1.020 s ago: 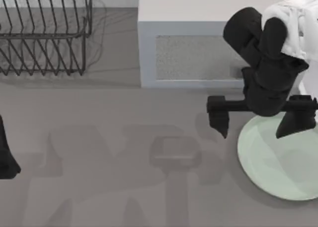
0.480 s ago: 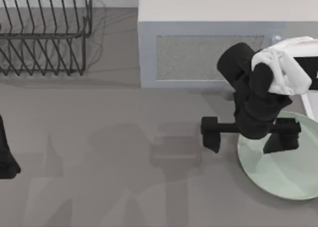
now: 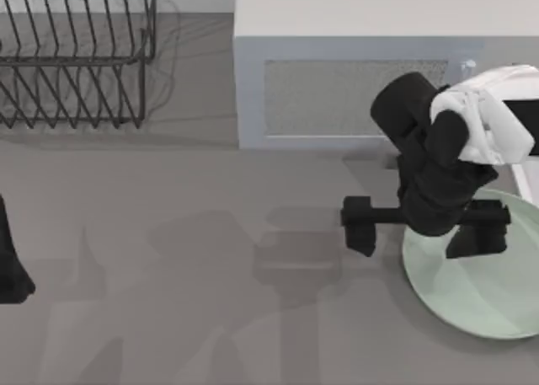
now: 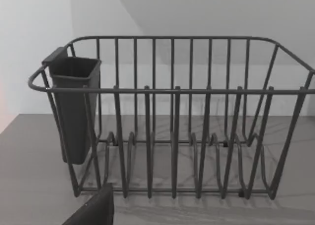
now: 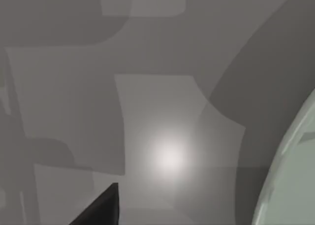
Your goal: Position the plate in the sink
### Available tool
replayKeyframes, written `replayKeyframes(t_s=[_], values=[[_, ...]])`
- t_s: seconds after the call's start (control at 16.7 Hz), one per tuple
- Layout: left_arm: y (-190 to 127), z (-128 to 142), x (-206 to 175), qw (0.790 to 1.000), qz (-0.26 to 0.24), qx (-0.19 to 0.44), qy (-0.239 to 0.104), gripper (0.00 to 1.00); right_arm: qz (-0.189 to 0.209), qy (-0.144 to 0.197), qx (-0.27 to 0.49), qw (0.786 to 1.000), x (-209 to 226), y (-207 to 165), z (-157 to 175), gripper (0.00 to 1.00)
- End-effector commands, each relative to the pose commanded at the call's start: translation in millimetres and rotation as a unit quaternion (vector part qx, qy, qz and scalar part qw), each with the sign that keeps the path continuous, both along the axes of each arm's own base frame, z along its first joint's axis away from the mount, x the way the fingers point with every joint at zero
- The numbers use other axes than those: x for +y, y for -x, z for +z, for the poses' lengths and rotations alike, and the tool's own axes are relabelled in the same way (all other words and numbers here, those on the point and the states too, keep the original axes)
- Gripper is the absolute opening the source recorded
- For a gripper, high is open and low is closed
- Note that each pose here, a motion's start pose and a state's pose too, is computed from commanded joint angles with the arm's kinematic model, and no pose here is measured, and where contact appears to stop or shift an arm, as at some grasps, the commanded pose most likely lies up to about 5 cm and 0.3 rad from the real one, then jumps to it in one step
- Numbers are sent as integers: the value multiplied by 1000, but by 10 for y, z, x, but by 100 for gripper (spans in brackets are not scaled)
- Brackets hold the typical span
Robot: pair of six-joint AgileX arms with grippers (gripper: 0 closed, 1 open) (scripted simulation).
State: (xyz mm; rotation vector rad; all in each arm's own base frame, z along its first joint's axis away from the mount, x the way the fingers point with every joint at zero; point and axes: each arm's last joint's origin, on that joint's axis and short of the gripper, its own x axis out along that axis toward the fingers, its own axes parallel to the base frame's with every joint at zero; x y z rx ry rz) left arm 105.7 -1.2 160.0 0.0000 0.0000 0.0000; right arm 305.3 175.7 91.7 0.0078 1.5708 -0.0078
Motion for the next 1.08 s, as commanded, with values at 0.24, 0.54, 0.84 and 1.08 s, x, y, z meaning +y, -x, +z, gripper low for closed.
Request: replayKeyframes(t_s=[0.24,0.54,0.84,1.08], values=[[0,0,0,1000,0,0,0,100,0,0,0,1000,0,0,0,55],[0,0,0,1000,0,0,0,100,0,0,0,1000,0,0,0,17],[0,0,0,1000,0,0,0,100,0,0,0,1000,0,0,0,0],[0,0,0,1000,0,0,0,100,0,0,0,1000,0,0,0,0]])
